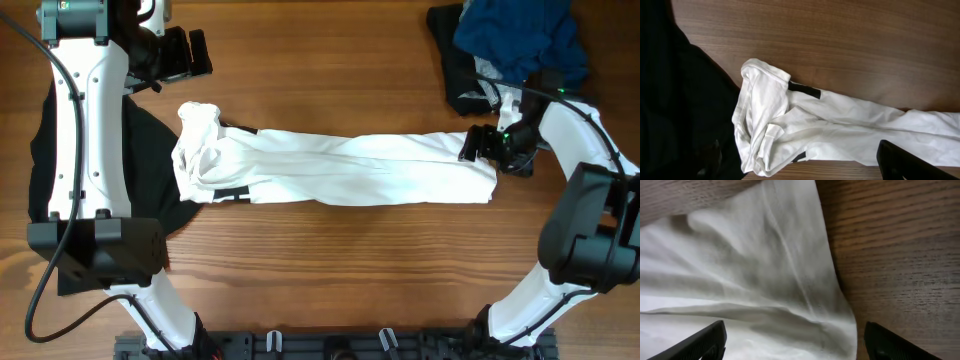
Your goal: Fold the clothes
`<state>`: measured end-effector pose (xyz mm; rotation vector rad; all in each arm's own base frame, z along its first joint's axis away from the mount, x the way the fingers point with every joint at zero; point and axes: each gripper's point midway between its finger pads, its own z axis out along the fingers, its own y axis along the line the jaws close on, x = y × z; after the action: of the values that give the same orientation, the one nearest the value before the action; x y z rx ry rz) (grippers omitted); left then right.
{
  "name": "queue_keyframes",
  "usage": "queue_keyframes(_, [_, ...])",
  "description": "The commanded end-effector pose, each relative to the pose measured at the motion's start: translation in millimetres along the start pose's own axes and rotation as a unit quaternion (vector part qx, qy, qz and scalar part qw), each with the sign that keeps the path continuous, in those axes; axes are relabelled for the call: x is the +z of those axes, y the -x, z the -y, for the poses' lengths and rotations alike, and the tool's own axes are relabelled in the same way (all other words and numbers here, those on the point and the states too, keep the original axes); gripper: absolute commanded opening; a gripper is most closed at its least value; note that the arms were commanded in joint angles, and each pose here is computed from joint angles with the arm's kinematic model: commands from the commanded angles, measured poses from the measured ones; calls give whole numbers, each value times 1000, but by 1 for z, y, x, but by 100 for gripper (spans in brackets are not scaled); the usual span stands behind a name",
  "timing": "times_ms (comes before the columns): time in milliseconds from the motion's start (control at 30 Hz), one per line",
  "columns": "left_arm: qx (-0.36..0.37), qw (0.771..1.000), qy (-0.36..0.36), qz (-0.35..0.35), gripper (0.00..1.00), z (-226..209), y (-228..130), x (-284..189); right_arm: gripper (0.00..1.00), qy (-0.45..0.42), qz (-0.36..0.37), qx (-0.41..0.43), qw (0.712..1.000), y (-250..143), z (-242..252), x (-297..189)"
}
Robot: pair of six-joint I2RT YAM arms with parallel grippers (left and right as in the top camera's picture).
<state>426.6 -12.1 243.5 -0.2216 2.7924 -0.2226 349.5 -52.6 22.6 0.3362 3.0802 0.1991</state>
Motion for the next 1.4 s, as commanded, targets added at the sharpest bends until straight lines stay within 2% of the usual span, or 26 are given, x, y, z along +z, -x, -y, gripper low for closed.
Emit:
queue_keyframes(0, [0,1000,4,2,100,-3,3,5,88,-46,-12,11,999,-6,13,7])
queue_keyframes(367, [0,1000,26,6,100,-11,5,5,84,3,-8,7,1000,-24,1,45])
queue_keyframes(500, [0,1000,26,6,100,-11,5,5,65,54,-1,17,998,-28,-15,55])
queue_keyframes(567, [0,999,33,7,100,-13,5,5,34,53,7,28,998,-27,-14,59])
queue_keyframes(600, [0,999,39,8,100,-15,6,5,16,54,12,28,998,-25,-14,59])
queue_keyframes(667, [0,999,49,9,100,-19,6,4,4,57,23,46,997,-17,-14,57])
queue_keyframes(767, [-2,999,51,8,100,-19,5,4,4,90,38,50,994,-4,-17,44])
queue_keyframes(933, [-1,999,53,10,100,-20,6,4,4,122,36,116,985,11,7,9])
queue_keyframes(1100, [-2,998,56,9,100,-21,6,4,4,155,44,130,978,23,24,-33])
queue_keyframes(1233, [-2,998,56,9,100,-21,6,4,4,153,66,107,980,30,19,-66])
queue_keyframes(1367, [-2,998,56,11,100,-21,7,4,4,157,61,53,984,22,-19,-80])
